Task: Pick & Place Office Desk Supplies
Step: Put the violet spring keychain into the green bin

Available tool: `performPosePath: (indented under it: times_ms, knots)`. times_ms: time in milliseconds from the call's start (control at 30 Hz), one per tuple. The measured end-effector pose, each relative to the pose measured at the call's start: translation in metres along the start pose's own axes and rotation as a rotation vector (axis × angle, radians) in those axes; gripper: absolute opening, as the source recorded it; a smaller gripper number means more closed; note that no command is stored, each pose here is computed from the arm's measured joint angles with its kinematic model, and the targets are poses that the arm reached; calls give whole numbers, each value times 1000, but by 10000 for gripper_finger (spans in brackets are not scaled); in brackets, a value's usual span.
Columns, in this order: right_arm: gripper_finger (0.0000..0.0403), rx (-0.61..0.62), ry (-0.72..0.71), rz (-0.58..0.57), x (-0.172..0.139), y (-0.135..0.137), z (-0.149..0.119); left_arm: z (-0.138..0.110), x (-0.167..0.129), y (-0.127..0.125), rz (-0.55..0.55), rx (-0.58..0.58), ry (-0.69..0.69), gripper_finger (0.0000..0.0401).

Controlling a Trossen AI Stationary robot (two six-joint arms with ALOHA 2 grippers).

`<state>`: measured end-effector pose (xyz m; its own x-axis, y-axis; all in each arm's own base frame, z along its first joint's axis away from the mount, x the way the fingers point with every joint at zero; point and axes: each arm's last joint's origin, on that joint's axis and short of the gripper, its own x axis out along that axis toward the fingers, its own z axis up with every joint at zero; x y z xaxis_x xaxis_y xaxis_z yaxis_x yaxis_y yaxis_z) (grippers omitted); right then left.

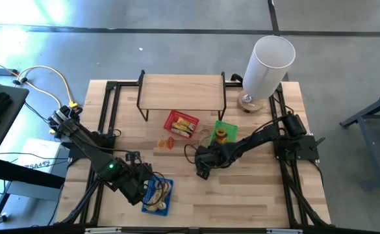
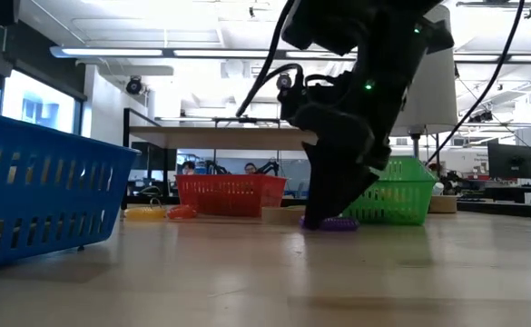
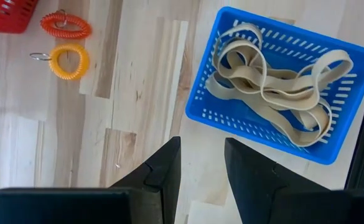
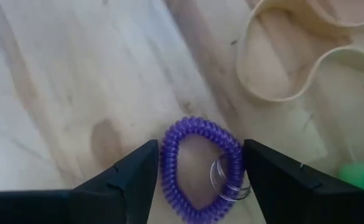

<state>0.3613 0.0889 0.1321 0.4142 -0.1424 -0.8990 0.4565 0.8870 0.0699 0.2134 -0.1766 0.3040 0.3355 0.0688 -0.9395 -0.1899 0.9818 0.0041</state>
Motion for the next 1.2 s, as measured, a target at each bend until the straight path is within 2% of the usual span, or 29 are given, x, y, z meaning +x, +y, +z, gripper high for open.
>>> performPosePath:
  times_ms: [533, 700, 967, 1200]
  knots:
    - [171, -69, 30, -1, -3, 6, -9, 6, 2, 5, 3, -41, 3, 116]
    - [128, -75, 55, 12, -3, 6, -10, 6, 2, 4, -1, -38, 2, 116]
    - [17, -138, 63, 48, -5, 12, -14, 5, 2, 3, -3, -43, 1, 116]
    - [6, -233, 52, 98, -20, 38, -20, 5, 2, 2, -23, -15, 22, 116]
